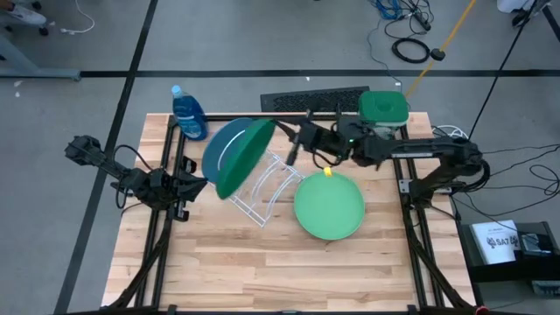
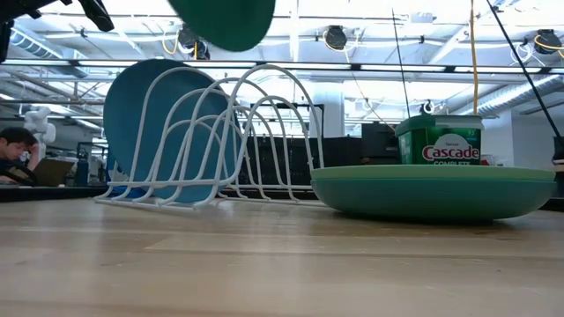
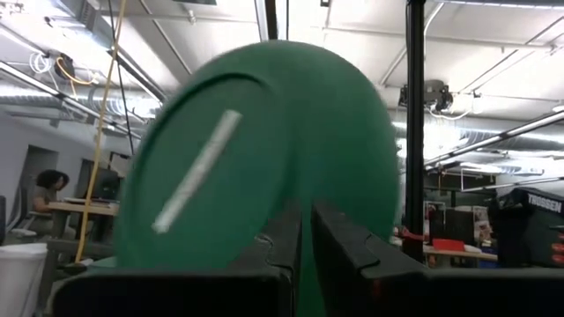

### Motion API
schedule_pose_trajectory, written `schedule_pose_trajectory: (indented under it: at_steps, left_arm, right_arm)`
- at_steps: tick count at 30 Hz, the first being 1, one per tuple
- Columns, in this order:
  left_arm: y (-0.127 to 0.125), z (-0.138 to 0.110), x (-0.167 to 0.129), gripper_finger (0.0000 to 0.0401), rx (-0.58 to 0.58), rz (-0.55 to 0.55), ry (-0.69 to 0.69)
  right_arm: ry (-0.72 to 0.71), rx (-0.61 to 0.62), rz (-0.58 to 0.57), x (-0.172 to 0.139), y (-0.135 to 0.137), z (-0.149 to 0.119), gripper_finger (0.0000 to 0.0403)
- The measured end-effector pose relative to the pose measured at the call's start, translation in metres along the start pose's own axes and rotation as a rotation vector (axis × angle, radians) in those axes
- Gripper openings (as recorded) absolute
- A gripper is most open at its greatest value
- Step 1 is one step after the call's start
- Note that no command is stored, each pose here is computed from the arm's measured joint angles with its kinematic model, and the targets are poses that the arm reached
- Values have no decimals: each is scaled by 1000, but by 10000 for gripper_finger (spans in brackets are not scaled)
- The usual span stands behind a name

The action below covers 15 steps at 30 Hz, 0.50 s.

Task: Sort dishes
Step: Put the green plate on the dish rack

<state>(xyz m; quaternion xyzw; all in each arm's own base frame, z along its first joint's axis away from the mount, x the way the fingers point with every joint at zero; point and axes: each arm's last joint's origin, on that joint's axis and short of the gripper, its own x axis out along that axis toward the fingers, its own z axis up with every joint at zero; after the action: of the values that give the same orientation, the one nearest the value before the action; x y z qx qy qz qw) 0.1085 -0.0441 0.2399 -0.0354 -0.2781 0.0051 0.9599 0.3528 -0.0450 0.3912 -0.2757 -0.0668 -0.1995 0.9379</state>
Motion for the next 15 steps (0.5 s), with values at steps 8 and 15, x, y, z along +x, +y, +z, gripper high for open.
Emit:
schedule_pose_trajectory:
  at_steps: [8, 15]
  left_arm:
    - [0, 0, 0, 31, 0, 0, 0]
    - [0, 0, 0, 31, 0, 0, -1]
  right_arm:
    - [37, -7, -100, 24, 4, -38, 0]
    - [114, -29, -114, 37, 4, -70, 0]
